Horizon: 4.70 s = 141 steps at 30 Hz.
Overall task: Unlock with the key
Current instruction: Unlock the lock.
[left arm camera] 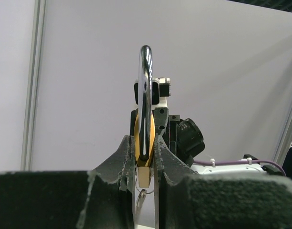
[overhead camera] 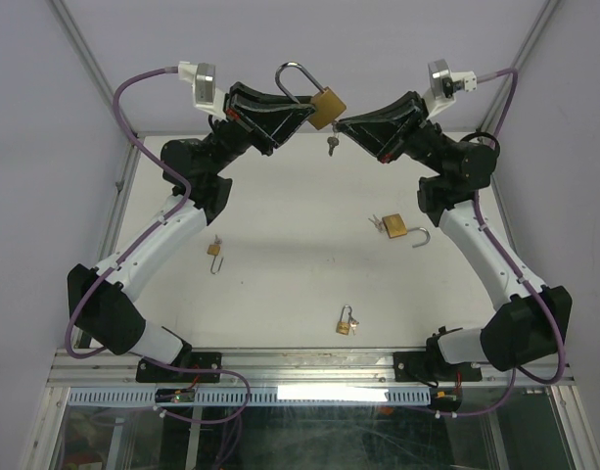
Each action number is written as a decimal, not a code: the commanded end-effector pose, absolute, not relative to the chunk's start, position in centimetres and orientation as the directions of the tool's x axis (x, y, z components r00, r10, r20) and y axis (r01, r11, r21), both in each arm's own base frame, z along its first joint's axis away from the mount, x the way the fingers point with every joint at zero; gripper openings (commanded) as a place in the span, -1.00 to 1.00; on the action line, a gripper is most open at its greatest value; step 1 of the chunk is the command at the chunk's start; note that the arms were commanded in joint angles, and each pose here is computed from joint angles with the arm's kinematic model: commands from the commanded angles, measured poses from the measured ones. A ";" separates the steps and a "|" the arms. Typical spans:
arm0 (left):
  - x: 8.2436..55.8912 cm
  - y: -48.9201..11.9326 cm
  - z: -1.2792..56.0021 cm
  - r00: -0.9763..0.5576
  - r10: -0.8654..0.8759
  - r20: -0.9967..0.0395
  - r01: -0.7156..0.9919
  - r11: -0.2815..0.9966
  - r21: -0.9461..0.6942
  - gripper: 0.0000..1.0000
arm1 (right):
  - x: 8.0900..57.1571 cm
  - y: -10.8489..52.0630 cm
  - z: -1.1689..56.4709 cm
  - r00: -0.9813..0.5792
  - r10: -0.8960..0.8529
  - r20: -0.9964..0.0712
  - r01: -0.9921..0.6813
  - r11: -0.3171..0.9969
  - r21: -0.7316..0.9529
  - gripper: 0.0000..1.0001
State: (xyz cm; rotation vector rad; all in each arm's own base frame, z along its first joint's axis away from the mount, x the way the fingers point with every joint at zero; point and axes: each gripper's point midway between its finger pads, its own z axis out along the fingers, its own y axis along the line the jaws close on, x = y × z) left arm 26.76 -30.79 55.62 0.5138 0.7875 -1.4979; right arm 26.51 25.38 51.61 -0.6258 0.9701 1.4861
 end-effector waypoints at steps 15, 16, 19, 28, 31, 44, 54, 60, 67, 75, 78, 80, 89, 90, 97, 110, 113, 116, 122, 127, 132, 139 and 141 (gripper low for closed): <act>24.9 -31.5 55.4 -0.080 -0.681 -0.728 0.992 0.019 -0.126 -1.00 | 25.0 26.8 56.5 -0.080 0.611 -0.788 -0.995 0.000 0.101 -1.00; 25.2 -31.7 55.1 -0.089 -0.678 -0.730 0.990 0.019 -0.138 -1.00 | 25.1 26.8 56.5 -0.080 0.614 -0.785 -0.995 -0.001 0.100 -1.00; 25.5 -31.9 54.4 -0.116 -0.667 -0.736 0.986 0.015 -0.169 -1.00 | 25.2 26.9 56.9 -0.081 0.622 -0.779 -0.995 -0.011 0.095 -1.00; 25.8 -30.7 55.5 -0.063 -0.694 -0.717 0.988 0.057 -0.142 -1.00 | 25.6 27.3 55.0 -0.078 0.565 -0.821 -0.994 0.016 0.105 -0.39; 26.4 -29.7 56.2 -0.036 -0.710 -0.703 0.987 0.087 -0.138 -1.00 | 25.7 27.2 53.3 -0.059 0.521 -0.852 -0.992 0.062 0.107 0.17; 25.8 -30.0 55.4 -0.023 -0.684 -0.729 0.992 0.072 -0.099 -1.00 | 25.2 26.5 53.1 -0.078 0.474 -0.877 -0.993 0.045 0.113 0.02; 24.2 -29.1 56.7 0.009 -0.696 -0.718 0.996 0.071 -0.057 -1.00 | 25.4 25.7 53.4 -0.085 0.472 -0.878 -0.992 0.040 0.117 -0.08; 24.2 -29.2 56.5 0.000 -0.689 -0.724 0.996 0.065 -0.061 -1.00 | 25.2 25.7 53.0 -0.131 0.474 -0.871 -0.987 0.024 0.161 -0.99; 23.7 -30.3 56.2 -0.031 -0.690 -0.723 0.996 0.037 -0.078 -0.55 | 24.9 25.7 54.8 -0.113 0.541 -0.833 -0.990 0.014 0.143 -1.00; 23.7 -31.0 55.5 -0.098 -0.690 -0.717 0.990 0.007 -0.142 -0.23 | 24.6 25.9 56.8 -0.070 0.597 -0.799 -0.996 0.002 0.089 -1.00; 23.8 -30.9 55.5 -0.094 -0.693 -0.715 0.990 0.013 -0.142 -0.46 | 24.7 25.9 56.9 -0.068 0.598 -0.799 -0.996 0.001 0.085 -1.00; 23.9 -30.8 55.6 -0.084 -0.698 -0.711 0.990 0.025 -0.141 -1.00 | 24.7 26.1 56.7 -0.073 0.589 -0.805 -0.996 -0.005 0.087 -1.00; 24.0 -29.3 58.0 0.023 -0.742 -0.670 0.995 0.083 -0.058 -1.00 | 25.4 25.9 54.5 -0.111 0.562 -0.820 -0.989 0.020 0.147 0.00; 24.4 -28.9 58.4 0.035 -0.752 -0.659 0.994 0.097 -0.058 -1.00 | 25.6 25.7 54.0 -0.123 0.564 -0.816 -0.986 0.027 0.167 0.10; 24.7 -27.6 61.2 0.060 -0.795 -0.603 0.995 0.093 -0.024 -1.00 | 25.6 25.5 52.4 -0.156 0.576 -0.803 -0.976 0.033 0.213 0.15; 23.9 -28.8 60.6 0.015 -0.776 -0.630 0.998 0.046 -0.034 -1.00 | 25.6 26.7 55.2 -0.128 0.608 -0.783 -0.990 -0.034 0.136 0.32; 23.9 -29.0 60.5 0.013 -0.776 -0.631 0.998 0.045 -0.034 -1.00 | 25.5 27.1 55.4 -0.142 0.604 -0.784 -0.989 -0.059 0.134 0.17; 23.7 -29.2 60.3 0.015 -0.766 -0.642 0.999 0.040 -0.023 -1.00 | 25.5 27.0 55.2 -0.133 0.608 -0.783 -0.990 -0.051 0.129 0.30; 24.1 -29.8 58.1 0.005 -0.722 -0.692 0.998 0.050 -0.045 -1.00 | 24.7 26.8 56.0 -0.068 0.564 -0.823 -0.997 -0.016 0.072 0.33; 23.7 -29.9 57.9 0.016 -0.712 -0.702 0.999 0.046 -0.024 -1.00 | 24.4 26.5 56.0 -0.082 0.534 -0.842 -0.997 -0.033 0.076 0.06; 23.8 -29.9 57.8 0.015 -0.712 -0.702 0.998 0.048 -0.027 -1.00 | 24.2 26.4 55.8 -0.086 0.524 -0.847 -0.996 -0.033 0.081 -0.21; 23.6 -29.9 57.9 0.012 -0.707 -0.707 0.999 0.039 -0.023 -1.00 | 24.1 26.0 55.0 -0.105 0.509 -0.854 -0.994 -0.020 0.110 -0.61; 23.6 -30.0 57.8 0.003 -0.703 -0.711 0.999 0.035 -0.031 -1.00 | 24.0 25.9 55.3 -0.102 0.513 -0.852 -0.994 -0.018 0.108 -1.00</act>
